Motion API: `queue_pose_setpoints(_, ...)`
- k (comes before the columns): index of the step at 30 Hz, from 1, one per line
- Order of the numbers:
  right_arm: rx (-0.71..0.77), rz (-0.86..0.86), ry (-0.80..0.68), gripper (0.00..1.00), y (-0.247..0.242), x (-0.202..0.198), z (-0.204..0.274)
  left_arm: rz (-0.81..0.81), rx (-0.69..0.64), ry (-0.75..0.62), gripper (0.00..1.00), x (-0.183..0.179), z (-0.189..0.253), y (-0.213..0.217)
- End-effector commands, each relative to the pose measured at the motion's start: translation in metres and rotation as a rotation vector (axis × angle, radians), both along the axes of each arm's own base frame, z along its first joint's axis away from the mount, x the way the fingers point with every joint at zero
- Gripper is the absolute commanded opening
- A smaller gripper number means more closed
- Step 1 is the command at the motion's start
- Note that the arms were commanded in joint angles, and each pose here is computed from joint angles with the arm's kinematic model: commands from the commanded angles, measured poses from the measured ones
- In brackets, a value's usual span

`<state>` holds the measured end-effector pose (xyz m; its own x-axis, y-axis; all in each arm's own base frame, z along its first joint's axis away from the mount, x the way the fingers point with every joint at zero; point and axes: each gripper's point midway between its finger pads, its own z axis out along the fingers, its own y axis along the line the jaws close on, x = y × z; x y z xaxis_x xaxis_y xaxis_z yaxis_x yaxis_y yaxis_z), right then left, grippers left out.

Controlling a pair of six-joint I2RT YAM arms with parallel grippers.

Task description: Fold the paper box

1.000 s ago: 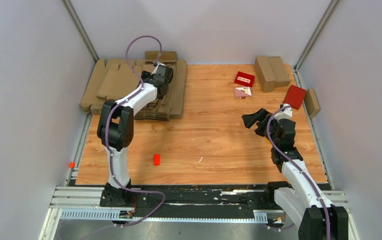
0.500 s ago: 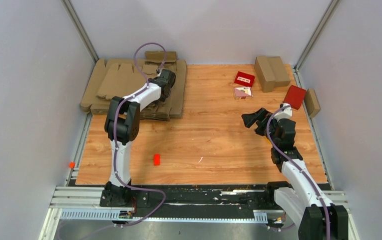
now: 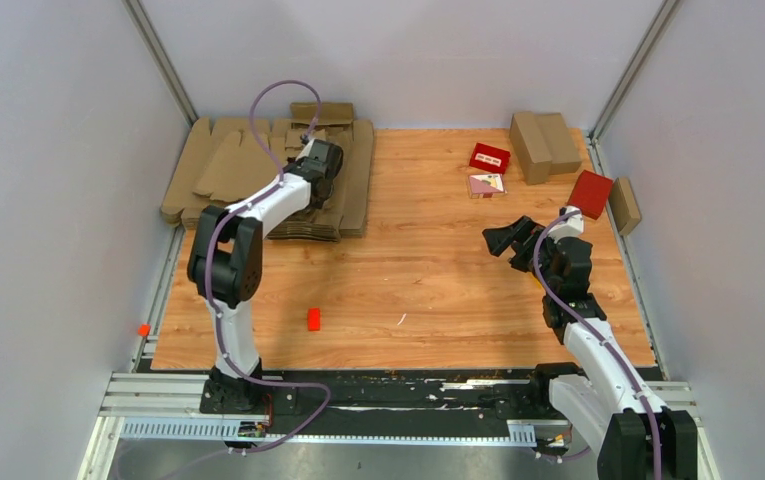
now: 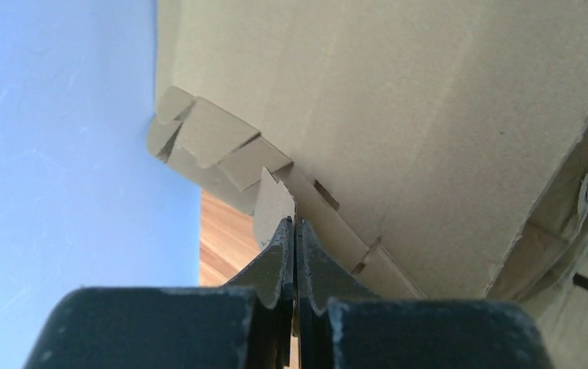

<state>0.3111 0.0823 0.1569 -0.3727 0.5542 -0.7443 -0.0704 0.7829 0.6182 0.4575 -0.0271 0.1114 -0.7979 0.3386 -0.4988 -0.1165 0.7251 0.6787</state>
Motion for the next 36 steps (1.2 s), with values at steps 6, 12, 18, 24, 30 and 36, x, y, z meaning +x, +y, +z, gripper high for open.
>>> queue_pose_setpoints(6,-0.005,0.019,-0.066,0.99,0.003,0.002,0.015,-0.045,-0.256,-0.353,0.0,-0.014,0.099,-0.025)
queue_pose_setpoints(12,-0.001,0.029,-0.07,0.99,0.005,0.002,0.017,-0.241,-0.506,-0.435,0.0,-0.039,0.128,-0.08)
queue_pose_setpoints(18,0.009,0.11,-0.091,0.98,0.017,0.0,0.022,-0.461,-0.87,-0.408,0.0,-0.073,0.137,-0.143)
queue_pose_setpoints(24,0.026,0.222,-0.092,0.97,0.035,0.0,0.017,-0.709,-1.149,-0.294,0.0,-0.132,0.099,-0.219)
queue_pose_setpoints(30,0.034,0.262,-0.001,0.95,0.044,0.006,-0.004,-0.789,-1.165,-0.18,0.0,-0.174,0.028,-0.222)
queue_pose_setpoints(36,0.003,0.328,0.113,0.88,0.062,0.013,-0.031,-0.869,-1.187,-0.142,0.05,-0.191,0.007,-0.226)
